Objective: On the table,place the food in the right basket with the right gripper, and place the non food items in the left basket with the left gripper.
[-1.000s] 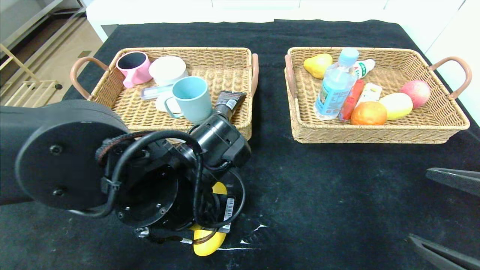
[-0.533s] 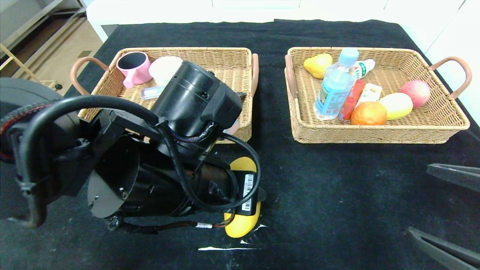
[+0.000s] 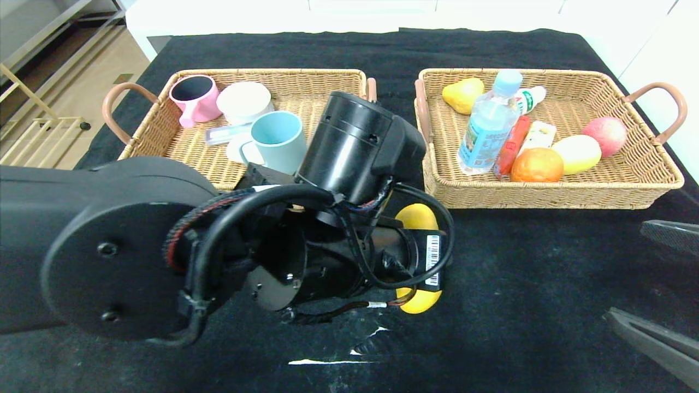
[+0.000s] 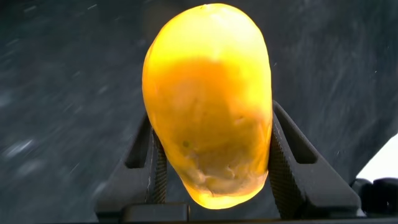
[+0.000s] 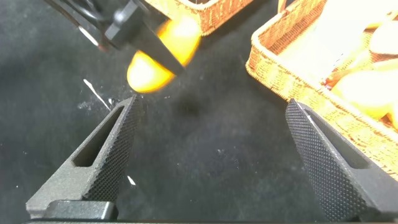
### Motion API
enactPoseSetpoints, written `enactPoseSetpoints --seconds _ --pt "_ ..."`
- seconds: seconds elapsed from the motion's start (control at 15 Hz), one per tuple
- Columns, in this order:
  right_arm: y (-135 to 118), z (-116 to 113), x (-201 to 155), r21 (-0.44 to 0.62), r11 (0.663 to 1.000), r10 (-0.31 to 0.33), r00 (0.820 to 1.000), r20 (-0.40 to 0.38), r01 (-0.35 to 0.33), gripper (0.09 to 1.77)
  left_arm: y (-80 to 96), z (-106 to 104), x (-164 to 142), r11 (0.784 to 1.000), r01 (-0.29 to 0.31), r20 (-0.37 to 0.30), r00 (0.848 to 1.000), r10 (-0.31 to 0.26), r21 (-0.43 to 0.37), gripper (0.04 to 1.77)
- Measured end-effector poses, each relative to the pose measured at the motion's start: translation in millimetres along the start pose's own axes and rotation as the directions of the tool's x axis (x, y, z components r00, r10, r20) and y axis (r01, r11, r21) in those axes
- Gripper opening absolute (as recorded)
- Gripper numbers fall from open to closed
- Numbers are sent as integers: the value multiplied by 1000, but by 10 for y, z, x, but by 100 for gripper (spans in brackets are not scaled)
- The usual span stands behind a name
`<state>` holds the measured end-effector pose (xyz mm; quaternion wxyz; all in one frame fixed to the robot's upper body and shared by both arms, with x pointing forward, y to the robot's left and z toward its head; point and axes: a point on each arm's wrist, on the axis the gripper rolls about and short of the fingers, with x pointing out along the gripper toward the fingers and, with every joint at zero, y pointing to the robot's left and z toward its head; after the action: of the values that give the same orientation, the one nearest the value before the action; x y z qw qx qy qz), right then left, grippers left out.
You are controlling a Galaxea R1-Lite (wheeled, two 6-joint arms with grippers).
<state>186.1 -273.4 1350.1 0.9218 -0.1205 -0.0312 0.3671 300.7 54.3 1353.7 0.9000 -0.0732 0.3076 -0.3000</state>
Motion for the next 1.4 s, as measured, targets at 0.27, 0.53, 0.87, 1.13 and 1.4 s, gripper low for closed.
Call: enactPoseSetpoints --seconds 0.27,0.53,0.87,1.13,1.4 --pt "3 5 -19 -4 1000 0 1000 6 0 171 -221 29 299 998 30 -1 1000 -30 48 95" --pt "21 -2 -34 -7 1000 13 1000 9 -12 171 -364 -45 560 989 41 -20 999 -38 143 94" --pt "30 -4 -48 -7 1000 16 1000 13 -16 171 -443 -129 731 984 64 -24 998 -61 168 94" --pt "28 1 -53 -9 1000 13 1000 16 -13 171 -450 -148 826 984 60 -28 998 -56 165 94" --pt "29 -4 -55 -10 1000 14 1000 16 -14 171 -449 -154 855 985 57 -28 998 -53 162 101"
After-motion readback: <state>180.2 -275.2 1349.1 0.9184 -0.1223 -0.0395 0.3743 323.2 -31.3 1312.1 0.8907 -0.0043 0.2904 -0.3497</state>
